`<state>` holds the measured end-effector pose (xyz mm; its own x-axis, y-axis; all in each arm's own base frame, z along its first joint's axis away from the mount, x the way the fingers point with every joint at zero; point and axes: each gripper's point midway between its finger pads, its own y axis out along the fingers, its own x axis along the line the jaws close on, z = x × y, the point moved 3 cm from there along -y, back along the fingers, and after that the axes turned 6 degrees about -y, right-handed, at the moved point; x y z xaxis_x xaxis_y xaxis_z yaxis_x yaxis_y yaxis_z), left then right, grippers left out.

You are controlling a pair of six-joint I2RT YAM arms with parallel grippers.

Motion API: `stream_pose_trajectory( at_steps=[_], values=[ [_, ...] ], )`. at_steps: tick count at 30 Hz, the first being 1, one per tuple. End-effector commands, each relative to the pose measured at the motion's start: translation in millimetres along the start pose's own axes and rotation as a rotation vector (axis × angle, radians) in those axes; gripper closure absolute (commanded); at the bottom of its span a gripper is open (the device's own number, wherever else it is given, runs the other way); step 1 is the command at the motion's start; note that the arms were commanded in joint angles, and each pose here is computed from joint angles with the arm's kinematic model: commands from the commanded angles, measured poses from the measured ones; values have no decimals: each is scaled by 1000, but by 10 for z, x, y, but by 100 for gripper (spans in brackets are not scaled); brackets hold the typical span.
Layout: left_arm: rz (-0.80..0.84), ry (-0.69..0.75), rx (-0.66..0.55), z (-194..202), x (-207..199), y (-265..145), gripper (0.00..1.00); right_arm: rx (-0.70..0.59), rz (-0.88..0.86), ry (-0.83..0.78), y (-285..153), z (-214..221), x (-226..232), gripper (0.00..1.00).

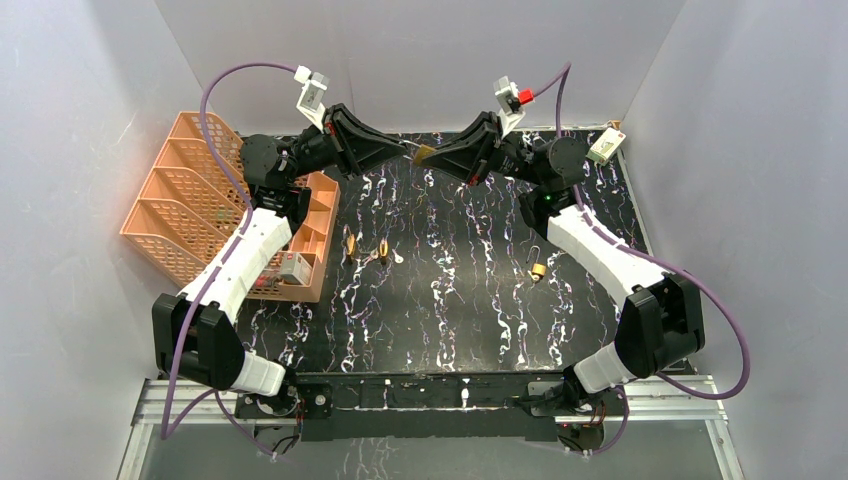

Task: Lock with the key
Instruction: Pick up the lock from the center of the board, then lock the lock.

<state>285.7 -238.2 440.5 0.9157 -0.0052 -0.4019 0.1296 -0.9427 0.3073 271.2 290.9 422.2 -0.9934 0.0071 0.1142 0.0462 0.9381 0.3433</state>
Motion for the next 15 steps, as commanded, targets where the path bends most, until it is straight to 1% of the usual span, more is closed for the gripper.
stream_pose_trajectory(
  at_steps=[1, 7, 8, 11, 13, 15],
  values=[
    [62, 116, -37, -218, -330, -4, 100, -27, -25, -46, 52, -243, 119, 100],
    [71, 94, -21, -200, -349, -7, 100, 21, -53, -18, 58, -211, 143, 100],
    [73, 89, -19, -198, -357, -8, 98, 31, -60, -13, 60, -206, 150, 100],
    [85, 84, -2, -200, -391, -11, 73, 63, -71, 2, 34, -203, 155, 100],
    [104, 79, 31, -200, -439, -21, 53, 90, -76, 13, -30, -209, 137, 100],
    [109, 66, 54, -226, -463, -38, 38, 117, -85, 30, -106, -220, 126, 100]
  ],
)
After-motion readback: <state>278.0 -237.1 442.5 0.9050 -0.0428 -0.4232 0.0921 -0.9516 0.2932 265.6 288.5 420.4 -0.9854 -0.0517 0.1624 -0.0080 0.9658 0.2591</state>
